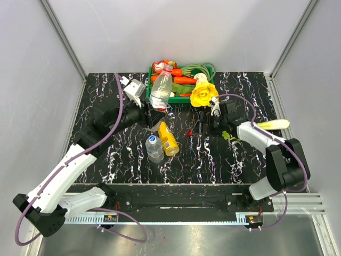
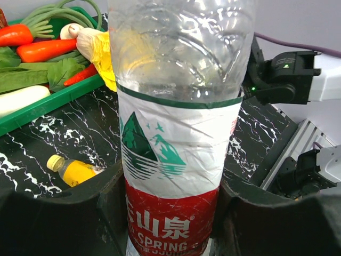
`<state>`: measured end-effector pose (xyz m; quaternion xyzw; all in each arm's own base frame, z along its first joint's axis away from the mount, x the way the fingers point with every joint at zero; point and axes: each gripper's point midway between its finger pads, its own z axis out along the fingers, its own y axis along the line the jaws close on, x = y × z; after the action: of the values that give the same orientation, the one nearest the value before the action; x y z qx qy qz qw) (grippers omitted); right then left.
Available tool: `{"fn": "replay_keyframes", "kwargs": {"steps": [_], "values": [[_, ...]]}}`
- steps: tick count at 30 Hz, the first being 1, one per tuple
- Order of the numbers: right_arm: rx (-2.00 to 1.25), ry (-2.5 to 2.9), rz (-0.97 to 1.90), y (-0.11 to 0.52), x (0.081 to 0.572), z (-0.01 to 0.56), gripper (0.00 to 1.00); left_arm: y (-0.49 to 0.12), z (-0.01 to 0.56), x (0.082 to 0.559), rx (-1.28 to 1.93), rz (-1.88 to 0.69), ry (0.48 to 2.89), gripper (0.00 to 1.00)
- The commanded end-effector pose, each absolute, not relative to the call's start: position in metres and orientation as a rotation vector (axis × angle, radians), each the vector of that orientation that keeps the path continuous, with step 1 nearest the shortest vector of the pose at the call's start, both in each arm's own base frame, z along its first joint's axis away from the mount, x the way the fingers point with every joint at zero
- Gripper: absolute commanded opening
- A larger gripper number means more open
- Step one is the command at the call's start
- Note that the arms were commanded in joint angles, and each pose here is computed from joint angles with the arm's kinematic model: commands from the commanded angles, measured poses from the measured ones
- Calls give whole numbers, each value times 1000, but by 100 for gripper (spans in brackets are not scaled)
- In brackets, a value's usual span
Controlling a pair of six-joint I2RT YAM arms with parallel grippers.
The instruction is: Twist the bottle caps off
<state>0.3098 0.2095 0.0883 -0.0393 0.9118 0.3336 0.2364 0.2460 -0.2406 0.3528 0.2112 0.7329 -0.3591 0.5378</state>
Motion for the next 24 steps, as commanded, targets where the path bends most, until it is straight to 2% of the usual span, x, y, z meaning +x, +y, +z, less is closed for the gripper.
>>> {"fn": "replay_keyframes", "kwargs": {"steps": [1, 14, 24], "values": [[-150, 2377, 888, 210, 319, 128, 100, -242, 364, 245, 511, -875, 1708, 9], [-250, 1986, 951, 212, 313, 271, 100, -257, 352, 240, 566, -952, 1765, 10], [-375, 1602, 1190, 228, 271, 383, 100, -278, 342, 230, 653, -1088, 1810, 11]]}}
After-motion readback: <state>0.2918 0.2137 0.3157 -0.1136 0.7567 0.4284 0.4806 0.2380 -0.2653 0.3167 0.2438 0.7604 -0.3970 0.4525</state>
